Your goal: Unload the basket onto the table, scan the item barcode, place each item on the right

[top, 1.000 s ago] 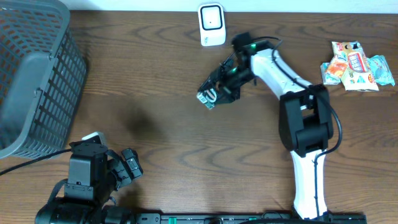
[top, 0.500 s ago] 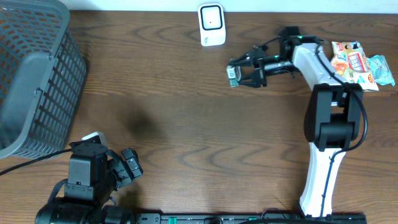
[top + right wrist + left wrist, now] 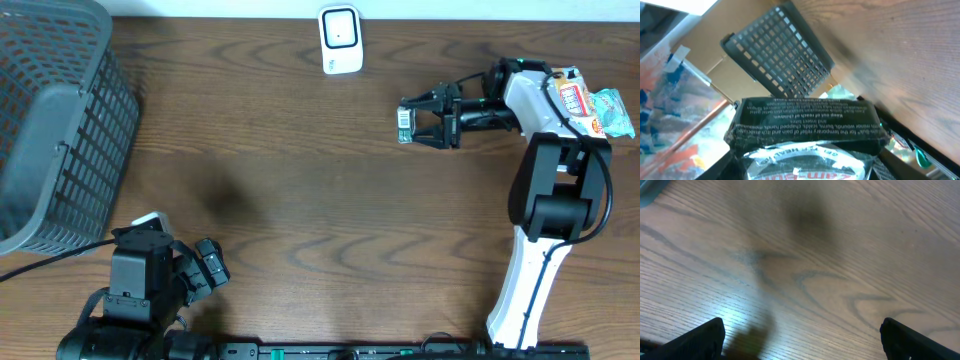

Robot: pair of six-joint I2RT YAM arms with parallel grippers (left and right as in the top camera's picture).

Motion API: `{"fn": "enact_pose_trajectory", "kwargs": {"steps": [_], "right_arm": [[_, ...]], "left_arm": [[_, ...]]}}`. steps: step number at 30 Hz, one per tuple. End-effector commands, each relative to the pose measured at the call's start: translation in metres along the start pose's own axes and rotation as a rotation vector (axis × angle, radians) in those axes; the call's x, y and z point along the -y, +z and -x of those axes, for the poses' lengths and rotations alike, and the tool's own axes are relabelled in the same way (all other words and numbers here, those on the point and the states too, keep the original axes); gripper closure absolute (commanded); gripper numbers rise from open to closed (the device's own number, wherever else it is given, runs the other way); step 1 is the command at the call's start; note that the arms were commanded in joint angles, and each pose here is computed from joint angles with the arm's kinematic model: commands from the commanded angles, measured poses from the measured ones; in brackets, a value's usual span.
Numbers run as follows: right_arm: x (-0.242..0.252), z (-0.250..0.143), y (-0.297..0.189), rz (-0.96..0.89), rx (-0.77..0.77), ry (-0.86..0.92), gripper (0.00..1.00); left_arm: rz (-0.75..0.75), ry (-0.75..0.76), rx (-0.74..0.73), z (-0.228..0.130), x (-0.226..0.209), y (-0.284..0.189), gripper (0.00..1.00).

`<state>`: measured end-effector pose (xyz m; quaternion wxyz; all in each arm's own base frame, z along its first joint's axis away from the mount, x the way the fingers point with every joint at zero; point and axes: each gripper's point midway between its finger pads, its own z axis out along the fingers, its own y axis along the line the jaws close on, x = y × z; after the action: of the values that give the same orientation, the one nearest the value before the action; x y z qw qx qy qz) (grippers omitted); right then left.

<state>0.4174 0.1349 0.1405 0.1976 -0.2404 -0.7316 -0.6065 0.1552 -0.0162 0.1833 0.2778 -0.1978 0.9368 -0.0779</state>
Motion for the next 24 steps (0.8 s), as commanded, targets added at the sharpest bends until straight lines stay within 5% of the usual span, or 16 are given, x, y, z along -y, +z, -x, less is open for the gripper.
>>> {"fn": "enact_pose_trajectory", "kwargs": {"steps": [1,24], "right_arm": [[-0.004,-0.004,0.001,0.054,-0.021,-0.107,0.48],[-0.010,0.011,0.027,0.030,-0.034,-0.111,0.46]], "left_arm": [[0.009,0.000,0.005,0.000,-0.002,0.000,0.03],[0.009,0.000,0.005,0.000,-0.002,0.000,0.02]]}}
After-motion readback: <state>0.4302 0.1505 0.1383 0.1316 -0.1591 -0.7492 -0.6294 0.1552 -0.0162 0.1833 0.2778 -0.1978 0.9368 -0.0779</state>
